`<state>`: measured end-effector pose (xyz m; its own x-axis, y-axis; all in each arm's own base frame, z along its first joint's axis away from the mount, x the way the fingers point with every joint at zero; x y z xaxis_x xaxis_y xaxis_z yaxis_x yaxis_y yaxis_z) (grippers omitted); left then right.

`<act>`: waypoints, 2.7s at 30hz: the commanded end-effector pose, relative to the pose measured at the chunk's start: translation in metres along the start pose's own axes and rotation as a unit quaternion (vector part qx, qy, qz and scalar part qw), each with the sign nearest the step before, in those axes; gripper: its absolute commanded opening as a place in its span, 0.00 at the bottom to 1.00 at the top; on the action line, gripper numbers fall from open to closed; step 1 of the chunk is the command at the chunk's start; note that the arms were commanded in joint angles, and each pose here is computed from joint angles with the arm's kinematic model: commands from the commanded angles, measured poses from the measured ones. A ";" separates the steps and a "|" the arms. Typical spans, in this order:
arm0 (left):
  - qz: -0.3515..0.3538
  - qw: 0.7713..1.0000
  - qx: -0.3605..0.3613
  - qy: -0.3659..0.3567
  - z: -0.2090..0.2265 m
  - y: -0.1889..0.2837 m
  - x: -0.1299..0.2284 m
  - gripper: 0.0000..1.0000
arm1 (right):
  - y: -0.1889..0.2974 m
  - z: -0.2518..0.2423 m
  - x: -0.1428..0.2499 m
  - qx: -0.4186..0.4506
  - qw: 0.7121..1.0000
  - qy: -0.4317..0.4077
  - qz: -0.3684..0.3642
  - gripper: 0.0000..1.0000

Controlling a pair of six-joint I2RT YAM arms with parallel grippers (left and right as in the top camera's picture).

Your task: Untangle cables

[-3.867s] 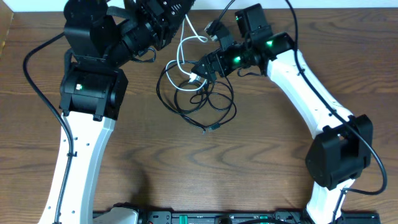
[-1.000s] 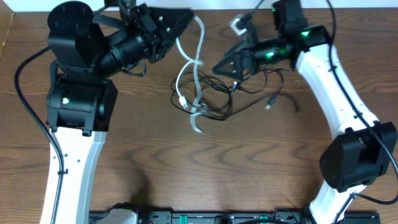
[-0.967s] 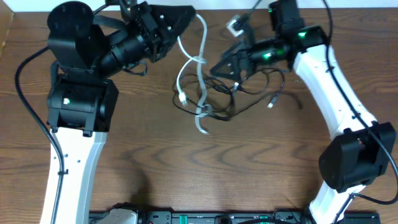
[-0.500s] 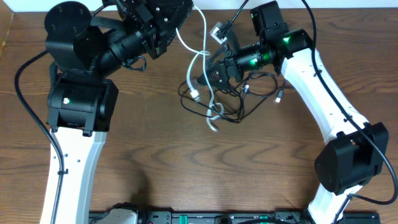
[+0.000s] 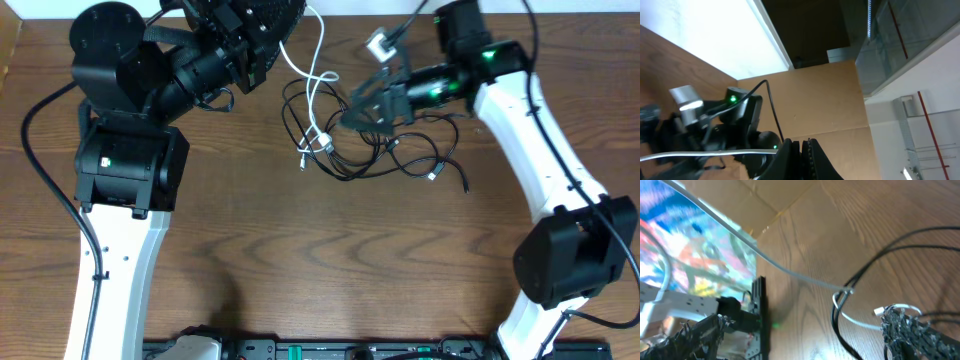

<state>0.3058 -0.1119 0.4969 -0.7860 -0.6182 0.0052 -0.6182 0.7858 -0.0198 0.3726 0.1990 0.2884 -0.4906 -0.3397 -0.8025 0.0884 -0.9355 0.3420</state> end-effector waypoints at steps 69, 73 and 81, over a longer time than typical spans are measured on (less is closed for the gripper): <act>-0.225 0.943 -0.244 0.015 0.076 0.045 -0.049 0.07 | -0.072 -0.005 0.007 0.124 0.985 0.048 0.112 0.77; -0.238 0.943 -0.232 0.028 0.073 0.049 -0.051 0.07 | -0.100 -0.025 0.024 0.106 0.985 0.049 0.127 0.78; -0.228 0.951 -0.202 0.043 0.064 0.050 -0.051 0.08 | -0.140 -0.032 0.036 0.078 0.982 0.104 0.138 0.76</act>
<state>0.3209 -0.0398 0.4212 -0.3998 -0.9164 -0.0188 -0.8330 0.3547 0.4247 0.3759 0.2990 0.2044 -0.3418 -0.5954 -0.7271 0.0190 -0.7780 0.6280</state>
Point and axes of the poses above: each gripper's point midway between its finger pads, its own y axis back along the fingers, its own z axis along the line the jaws close on, x = y × z, the point moved 8 cm from there along y, back along the fingers, and after that the axes turned 11 degrees about y, right-handed, at the moved point
